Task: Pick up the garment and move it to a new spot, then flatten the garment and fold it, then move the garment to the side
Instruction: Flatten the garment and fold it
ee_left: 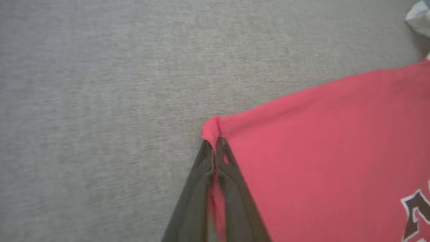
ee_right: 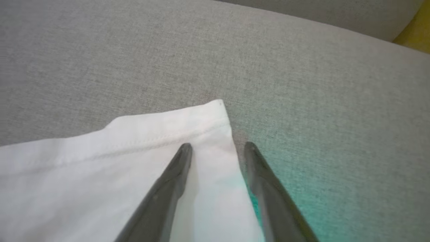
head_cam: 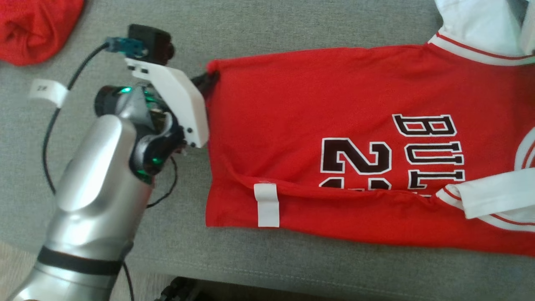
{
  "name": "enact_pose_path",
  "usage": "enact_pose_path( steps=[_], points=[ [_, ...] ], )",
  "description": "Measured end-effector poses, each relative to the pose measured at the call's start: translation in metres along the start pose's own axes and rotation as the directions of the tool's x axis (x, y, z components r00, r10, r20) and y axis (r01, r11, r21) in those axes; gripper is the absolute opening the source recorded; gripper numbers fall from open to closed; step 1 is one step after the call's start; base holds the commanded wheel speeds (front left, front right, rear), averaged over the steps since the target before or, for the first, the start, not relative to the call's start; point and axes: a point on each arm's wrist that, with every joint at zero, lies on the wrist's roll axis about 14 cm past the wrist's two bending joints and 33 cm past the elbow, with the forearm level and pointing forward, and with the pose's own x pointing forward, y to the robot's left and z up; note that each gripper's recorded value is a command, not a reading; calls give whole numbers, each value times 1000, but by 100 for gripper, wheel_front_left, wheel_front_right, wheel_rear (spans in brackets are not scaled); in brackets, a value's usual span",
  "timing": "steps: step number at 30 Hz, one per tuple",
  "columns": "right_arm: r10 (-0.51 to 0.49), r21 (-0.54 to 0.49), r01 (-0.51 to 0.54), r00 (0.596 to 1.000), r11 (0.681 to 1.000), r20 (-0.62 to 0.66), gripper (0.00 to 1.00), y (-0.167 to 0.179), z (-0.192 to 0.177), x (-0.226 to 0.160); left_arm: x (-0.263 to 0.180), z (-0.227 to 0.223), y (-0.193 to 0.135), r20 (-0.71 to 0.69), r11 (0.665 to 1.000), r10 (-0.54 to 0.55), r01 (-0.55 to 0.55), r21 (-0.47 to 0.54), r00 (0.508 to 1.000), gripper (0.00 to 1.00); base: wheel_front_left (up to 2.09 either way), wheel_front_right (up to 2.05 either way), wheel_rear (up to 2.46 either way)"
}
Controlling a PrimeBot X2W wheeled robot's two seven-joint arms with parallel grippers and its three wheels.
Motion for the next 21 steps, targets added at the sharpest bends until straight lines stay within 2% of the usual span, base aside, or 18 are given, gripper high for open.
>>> enact_pose_path(
  steps=[4, 9, 14, 18, 21],
  points=[
    [38, 20, -39, 999, 999, 26, 0, 11, 3, 0, 4, -1, -14, -3, 999, -52, 52, -4, 999, 0, 0, 0, 0],
    [5, 62, -13, 990, 998, 138, 0, -5, 20, -7, 7, 8, -20, 33, 997, -75, 76, -9, 997, 0, 0, 0, 0],
    [-40, 112, 13, 969, 994, 243, 0, -24, 45, -23, 5, 35, -19, 133, 998, -64, 67, -18, 989, 0, 0, 0, 0],
    [-39, 116, 7, 961, 993, 275, 0, -24, 50, -30, 0, 56, -18, 208, 997, -61, 69, -33, 976, 0, 0, 0, 0],
    [-23, 112, -17, 939, 994, 344, 0, -22, 64, -45, -7, 73, -23, 276, 995, -72, 89, -51, 958, 0, 0, 0, 0]
  ],
)
